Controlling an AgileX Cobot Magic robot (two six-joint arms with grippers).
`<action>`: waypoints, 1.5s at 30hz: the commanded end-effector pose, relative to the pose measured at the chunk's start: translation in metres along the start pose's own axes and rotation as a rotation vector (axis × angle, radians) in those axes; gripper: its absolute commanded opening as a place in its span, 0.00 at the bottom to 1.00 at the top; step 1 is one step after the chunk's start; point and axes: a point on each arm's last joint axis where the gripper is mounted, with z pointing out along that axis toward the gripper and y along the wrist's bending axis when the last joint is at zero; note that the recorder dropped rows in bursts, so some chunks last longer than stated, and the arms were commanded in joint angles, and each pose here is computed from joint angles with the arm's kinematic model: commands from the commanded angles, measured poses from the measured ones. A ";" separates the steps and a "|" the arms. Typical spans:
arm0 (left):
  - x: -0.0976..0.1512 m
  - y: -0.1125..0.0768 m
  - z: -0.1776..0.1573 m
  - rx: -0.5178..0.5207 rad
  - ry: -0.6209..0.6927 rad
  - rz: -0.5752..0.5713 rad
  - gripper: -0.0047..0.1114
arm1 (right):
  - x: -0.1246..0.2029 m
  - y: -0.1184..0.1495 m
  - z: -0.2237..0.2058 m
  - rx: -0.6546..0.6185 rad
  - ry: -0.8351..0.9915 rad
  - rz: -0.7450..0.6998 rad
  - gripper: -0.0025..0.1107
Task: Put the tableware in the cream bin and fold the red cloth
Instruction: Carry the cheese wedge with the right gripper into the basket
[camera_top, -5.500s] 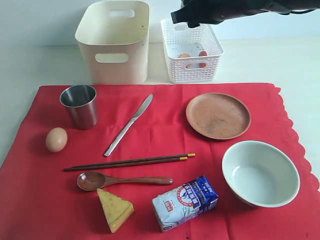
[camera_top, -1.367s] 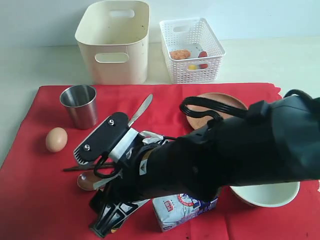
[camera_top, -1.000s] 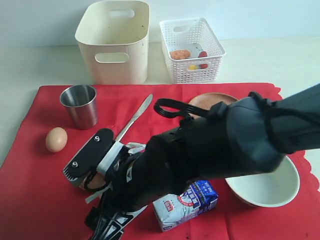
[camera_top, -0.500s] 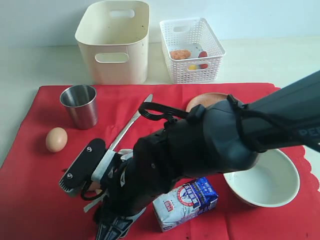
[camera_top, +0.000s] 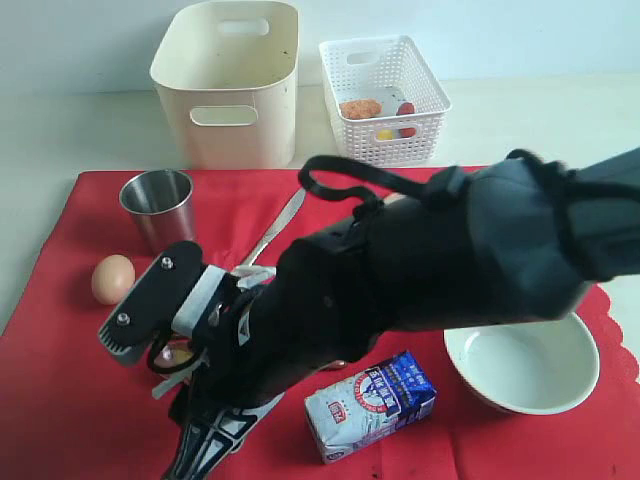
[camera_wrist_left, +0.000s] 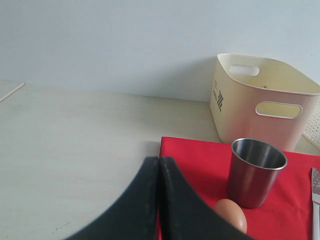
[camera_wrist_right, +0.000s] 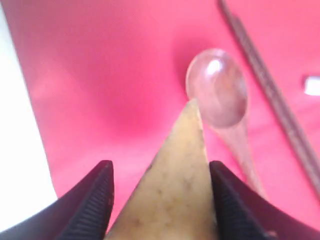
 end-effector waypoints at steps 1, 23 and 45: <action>-0.001 0.000 -0.001 0.001 -0.010 -0.005 0.06 | -0.016 -0.005 -0.037 0.029 -0.113 -0.006 0.02; -0.001 0.000 -0.001 0.001 -0.010 -0.005 0.06 | 0.019 -0.278 -0.083 0.685 -0.472 0.483 0.02; -0.001 0.000 -0.001 0.001 -0.010 -0.005 0.06 | 0.009 -0.338 -0.030 0.790 -0.535 0.471 0.83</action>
